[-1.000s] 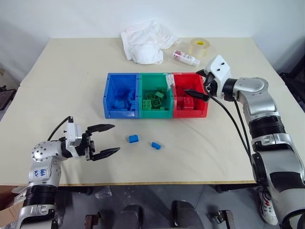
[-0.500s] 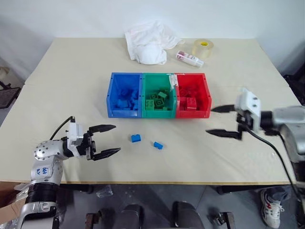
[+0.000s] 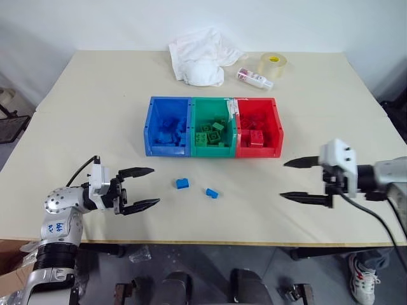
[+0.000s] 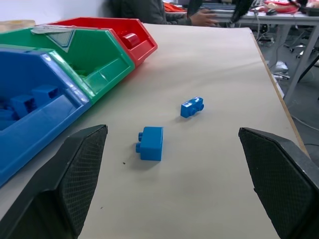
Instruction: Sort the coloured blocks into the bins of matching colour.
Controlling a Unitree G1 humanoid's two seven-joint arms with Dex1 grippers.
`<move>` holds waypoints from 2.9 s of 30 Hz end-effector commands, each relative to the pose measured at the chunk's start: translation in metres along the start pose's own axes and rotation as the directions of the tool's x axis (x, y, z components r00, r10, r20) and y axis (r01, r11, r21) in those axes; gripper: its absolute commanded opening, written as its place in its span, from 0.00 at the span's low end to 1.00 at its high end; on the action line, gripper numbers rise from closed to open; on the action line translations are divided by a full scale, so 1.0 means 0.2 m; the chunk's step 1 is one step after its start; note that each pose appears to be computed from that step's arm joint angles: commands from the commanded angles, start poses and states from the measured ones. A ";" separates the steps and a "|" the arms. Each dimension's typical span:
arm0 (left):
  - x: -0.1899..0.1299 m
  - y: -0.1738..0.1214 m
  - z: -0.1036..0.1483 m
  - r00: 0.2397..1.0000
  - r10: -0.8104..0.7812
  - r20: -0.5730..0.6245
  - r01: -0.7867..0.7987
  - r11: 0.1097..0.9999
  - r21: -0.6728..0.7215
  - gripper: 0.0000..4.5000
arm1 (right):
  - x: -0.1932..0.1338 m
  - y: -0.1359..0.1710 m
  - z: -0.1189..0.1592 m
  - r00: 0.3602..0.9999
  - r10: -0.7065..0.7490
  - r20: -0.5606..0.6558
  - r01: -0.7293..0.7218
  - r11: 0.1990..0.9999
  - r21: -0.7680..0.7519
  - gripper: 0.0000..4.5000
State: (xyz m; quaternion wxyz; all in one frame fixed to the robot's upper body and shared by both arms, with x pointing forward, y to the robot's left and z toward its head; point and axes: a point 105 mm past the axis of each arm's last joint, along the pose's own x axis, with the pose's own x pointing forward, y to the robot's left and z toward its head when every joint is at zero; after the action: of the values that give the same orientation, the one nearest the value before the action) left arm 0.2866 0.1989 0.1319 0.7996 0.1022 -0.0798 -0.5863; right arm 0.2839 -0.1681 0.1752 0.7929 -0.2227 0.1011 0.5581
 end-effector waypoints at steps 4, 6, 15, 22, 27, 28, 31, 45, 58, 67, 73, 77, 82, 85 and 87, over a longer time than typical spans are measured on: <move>-0.01 -0.02 0.03 1.000 0.013 0.012 -0.014 0.999 0.032 1.00 | 0.38 0.06 0.01 0.998 0.062 0.011 -0.062 0.997 -0.039 0.99; -0.01 -0.02 0.03 1.000 0.022 0.013 -0.022 0.999 0.033 1.00 | 0.47 0.07 0.02 0.997 0.076 0.017 -0.076 0.996 -0.039 0.99; -0.04 -0.05 0.04 0.998 0.061 0.006 -0.061 0.998 0.033 1.00 | 0.64 0.08 0.02 0.992 0.126 0.012 -0.125 0.988 -0.096 0.63; -0.04 -0.06 0.03 0.997 0.076 0.005 -0.076 0.997 0.029 1.00 | 0.63 0.07 0.13 0.989 0.132 0.072 -0.122 0.984 -0.132 0.08; -0.04 -0.06 0.04 0.997 0.082 0.008 -0.082 0.996 0.031 1.00 | 0.62 -0.02 0.35 0.972 0.098 0.212 -0.062 0.983 -0.173 0.00; -0.04 -0.06 0.03 0.997 0.083 0.009 -0.083 0.996 0.031 1.00 | 0.62 -0.05 0.41 0.966 0.083 0.243 -0.038 0.982 -0.183 0.00; -0.03 -0.05 0.03 0.996 0.084 0.012 -0.084 0.996 0.034 1.00 | 0.67 -0.16 0.57 0.949 0.046 0.311 0.023 0.976 -0.216 0.00; 0.01 -0.04 0.04 0.996 0.087 0.031 -0.089 0.994 0.056 1.00 | 0.97 -0.41 0.84 0.900 -0.158 0.407 0.242 0.957 -0.163 0.59; -0.07 -0.07 0.03 0.991 0.137 0.008 -0.137 0.990 0.046 1.00 | 0.57 -0.23 0.50 0.914 0.166 0.371 -0.055 0.955 -0.291 0.99; -0.24 -0.16 0.05 0.969 0.241 -0.058 -0.239 0.970 0.048 1.00 | 0.04 -0.12 0.07 0.978 0.161 0.135 -0.146 0.983 -0.114 0.99; -0.39 -0.25 0.07 0.946 0.295 -0.135 -0.291 0.956 0.046 1.00 | -0.10 -0.11 -0.01 0.992 0.101 0.082 -0.097 0.994 -0.048 0.99; -0.41 -0.23 0.09 0.939 0.309 -0.151 -0.305 0.951 0.050 1.00 | -0.09 -0.11 0.00 0.993 0.078 0.086 -0.075 0.996 -0.046 0.99; -0.28 -0.18 0.07 0.946 0.292 -0.140 -0.287 0.956 0.053 1.00 | -0.04 -0.11 0.02 0.993 0.066 0.103 -0.061 0.997 -0.052 0.99; -0.16 -0.14 0.04 0.955 0.258 -0.145 -0.253 0.966 0.053 1.00 | -0.03 -0.11 0.03 0.992 0.052 0.112 -0.046 0.997 -0.057 0.99; -0.07 -0.12 0.01 0.963 0.220 -0.155 -0.214 0.975 0.057 1.00 | -0.02 -0.11 0.04 0.992 0.042 0.116 -0.036 0.998 -0.059 0.99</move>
State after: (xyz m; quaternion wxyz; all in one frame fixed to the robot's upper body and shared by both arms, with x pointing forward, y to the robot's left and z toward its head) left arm 0.2562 0.2149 0.1289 0.8680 0.1446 -0.0415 -0.4731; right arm 0.3045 -0.1766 0.1774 0.7781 -0.2019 0.0666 0.5910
